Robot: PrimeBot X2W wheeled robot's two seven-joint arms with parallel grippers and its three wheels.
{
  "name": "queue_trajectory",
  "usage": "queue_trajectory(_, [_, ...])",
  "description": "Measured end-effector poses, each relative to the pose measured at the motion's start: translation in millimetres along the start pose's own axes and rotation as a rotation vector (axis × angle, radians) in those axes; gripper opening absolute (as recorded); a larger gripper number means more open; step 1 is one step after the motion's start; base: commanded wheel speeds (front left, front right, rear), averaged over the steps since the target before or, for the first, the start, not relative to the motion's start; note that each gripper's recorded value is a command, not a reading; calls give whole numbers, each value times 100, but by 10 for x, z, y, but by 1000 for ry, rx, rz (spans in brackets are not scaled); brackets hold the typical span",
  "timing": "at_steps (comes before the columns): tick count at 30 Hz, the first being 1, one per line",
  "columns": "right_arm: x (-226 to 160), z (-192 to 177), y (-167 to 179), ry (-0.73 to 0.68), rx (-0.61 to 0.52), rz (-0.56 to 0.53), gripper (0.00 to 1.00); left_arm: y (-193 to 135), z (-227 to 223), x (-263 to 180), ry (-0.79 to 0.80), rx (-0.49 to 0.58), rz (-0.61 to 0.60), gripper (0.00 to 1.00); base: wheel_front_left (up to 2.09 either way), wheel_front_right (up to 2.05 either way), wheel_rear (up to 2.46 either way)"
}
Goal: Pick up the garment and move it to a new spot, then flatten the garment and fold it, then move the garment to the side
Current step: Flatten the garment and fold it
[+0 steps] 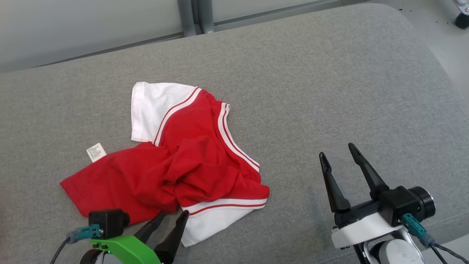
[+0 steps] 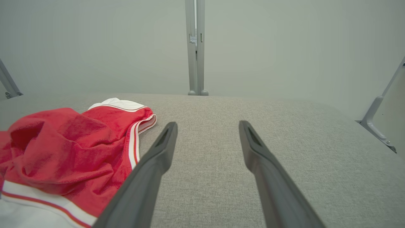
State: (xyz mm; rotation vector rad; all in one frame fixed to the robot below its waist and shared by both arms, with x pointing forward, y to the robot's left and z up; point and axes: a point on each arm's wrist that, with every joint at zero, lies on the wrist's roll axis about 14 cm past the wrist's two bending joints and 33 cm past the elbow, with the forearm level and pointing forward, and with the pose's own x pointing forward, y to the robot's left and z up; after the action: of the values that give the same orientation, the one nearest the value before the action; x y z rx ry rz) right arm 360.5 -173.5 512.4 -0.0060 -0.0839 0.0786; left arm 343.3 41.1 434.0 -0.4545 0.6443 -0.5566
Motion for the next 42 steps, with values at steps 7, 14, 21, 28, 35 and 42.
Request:
queue_trajectory(7, [-39, -38, -180, 17, -2, -58, 100, -142, -280, 142, 160, -38, -89, 100, 0, 0, 0])
queue_trajectory(14, [-36, -72, -277, 29, 4, -90, 100, -114, -551, 299, 280, -7, -108, 82, 0, 0, 0])
queue_trajectory(21, [-73, -90, -349, 37, 17, -118, 100, -705, -260, 540, 196, -70, -302, 0, 0, 0, 0])
queue_trajectory(28, [-116, -74, -367, 34, 24, -127, 100, -1333, 487, 729, 2, -108, -447, 0, 0, 0, 0])
queue_trajectory(35, [-141, 46, -428, 3, 20, -147, 100, -1820, 819, 1115, -89, -63, -484, 0, 0, 0, 0])
queue_trajectory(42, [-296, 62, -584, 10, 23, -213, 100, -1997, 910, 1498, -153, -24, -457, 0, 0, 0, 0])
